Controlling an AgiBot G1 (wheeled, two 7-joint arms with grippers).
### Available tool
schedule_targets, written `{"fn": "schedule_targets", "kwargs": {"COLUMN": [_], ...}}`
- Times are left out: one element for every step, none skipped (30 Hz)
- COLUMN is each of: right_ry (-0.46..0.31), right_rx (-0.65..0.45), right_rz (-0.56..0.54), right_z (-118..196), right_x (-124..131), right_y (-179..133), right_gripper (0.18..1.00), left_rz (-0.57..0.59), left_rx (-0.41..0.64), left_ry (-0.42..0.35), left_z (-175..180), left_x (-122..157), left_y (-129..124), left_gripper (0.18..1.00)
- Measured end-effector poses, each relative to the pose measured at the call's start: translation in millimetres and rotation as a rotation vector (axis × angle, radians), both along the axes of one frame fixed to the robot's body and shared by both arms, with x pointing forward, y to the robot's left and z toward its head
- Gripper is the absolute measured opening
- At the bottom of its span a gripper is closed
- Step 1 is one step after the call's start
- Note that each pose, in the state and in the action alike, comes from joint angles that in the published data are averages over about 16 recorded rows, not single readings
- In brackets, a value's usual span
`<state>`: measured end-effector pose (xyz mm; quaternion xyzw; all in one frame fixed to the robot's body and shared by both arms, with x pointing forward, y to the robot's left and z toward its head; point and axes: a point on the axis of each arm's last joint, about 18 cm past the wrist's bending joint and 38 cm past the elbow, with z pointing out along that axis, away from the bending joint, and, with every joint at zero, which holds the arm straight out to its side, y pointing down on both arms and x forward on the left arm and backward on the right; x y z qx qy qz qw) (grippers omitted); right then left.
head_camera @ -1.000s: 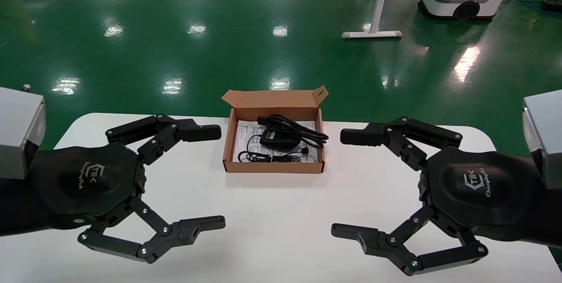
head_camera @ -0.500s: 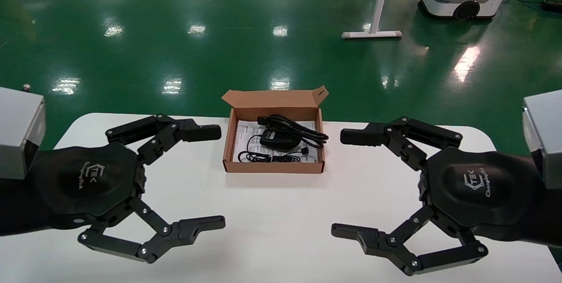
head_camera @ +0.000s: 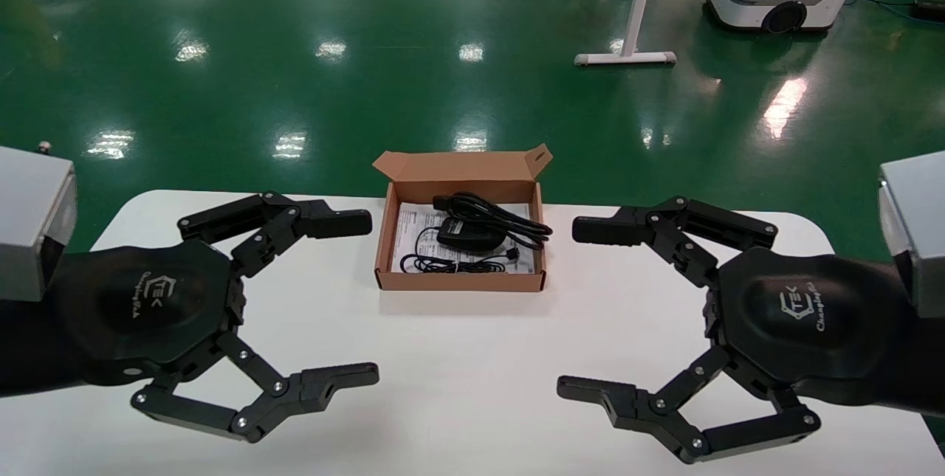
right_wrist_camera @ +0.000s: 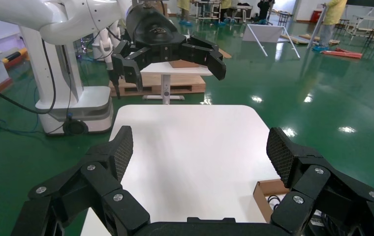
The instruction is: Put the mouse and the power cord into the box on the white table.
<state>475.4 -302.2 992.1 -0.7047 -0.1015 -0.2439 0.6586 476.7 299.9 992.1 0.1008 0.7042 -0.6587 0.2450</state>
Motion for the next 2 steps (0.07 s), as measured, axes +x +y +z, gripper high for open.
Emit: {"fn": "schedule_targets", "kwargs": {"right_ry": [0.0, 0.0], "right_rx": [0.0, 0.0], "right_rz": [0.0, 0.0], "right_z": [0.0, 0.0], "right_x": [0.0, 0.0], "right_y": [0.0, 0.0], "right_gripper": [1.001, 1.001], "left_rz": [0.0, 0.0], "left_rx": [0.0, 0.0], "left_ry": [0.0, 0.0], "left_z": [0.0, 0.0], "left_x": [0.0, 0.0], "left_y": [0.0, 0.0], "left_gripper": [1.0, 1.0]}}
